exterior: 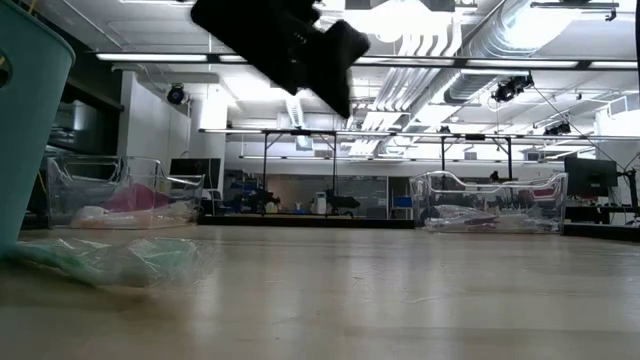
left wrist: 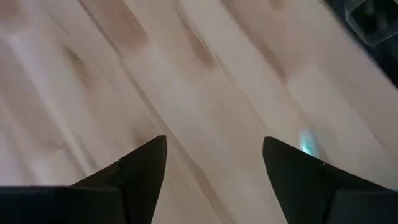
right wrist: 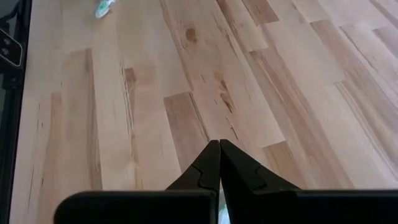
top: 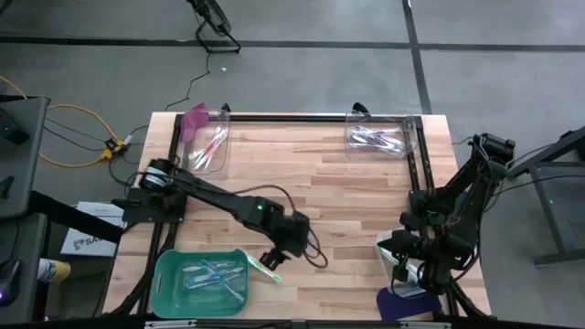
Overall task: Pick & Place Toothbrushes
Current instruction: Put the green toothbrush into the white bin
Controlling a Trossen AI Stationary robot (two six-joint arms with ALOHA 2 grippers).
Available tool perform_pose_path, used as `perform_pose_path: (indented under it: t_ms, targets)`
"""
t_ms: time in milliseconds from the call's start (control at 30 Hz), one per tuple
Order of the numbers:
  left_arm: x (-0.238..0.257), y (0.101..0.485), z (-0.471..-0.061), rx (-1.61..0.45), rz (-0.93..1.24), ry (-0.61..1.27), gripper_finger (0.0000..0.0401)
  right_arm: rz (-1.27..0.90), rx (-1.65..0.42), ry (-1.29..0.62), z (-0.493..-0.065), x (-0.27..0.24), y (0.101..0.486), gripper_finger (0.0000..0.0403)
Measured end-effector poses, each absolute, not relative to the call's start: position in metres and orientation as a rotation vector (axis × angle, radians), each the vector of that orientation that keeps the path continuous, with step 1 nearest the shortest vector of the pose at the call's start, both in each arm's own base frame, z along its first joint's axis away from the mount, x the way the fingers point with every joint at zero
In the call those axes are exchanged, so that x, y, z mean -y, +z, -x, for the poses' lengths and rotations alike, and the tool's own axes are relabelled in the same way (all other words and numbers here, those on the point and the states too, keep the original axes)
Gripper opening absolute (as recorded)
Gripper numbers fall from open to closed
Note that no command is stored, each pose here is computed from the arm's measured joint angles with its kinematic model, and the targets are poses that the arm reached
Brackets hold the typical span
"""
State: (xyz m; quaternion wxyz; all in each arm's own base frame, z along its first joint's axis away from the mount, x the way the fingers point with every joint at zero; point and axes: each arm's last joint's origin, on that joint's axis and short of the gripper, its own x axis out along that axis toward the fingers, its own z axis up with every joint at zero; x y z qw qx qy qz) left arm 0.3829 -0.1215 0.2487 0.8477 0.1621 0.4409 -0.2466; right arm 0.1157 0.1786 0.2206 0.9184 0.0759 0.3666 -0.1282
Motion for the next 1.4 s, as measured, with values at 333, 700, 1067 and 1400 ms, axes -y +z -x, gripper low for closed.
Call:
perform_pose_path:
  t_ms: [333, 700, 1067, 1400]
  targets:
    - [0.162, 0.229, -0.399, -1.359, -0.265, -0.473, 0.0262, -0.164, -0.782, -0.253, -0.115, -0.179, 0.22, 0.0002]
    - [0.197, 0.202, -0.395, -1.415, -0.233, -0.464, 0.0262, -0.12, -0.787, -0.234, -0.115, -0.179, 0.22, 0.0002]
    - [0.21, 0.197, -0.394, -1.371, -0.239, -0.42, 0.0262, -0.089, -0.791, -0.222, -0.115, -0.179, 0.22, 0.0002]
    - [0.213, 0.169, -0.399, -1.438, -0.251, -0.449, 0.0261, -0.088, -0.791, -0.22, -0.115, -0.179, 0.22, 0.0002]
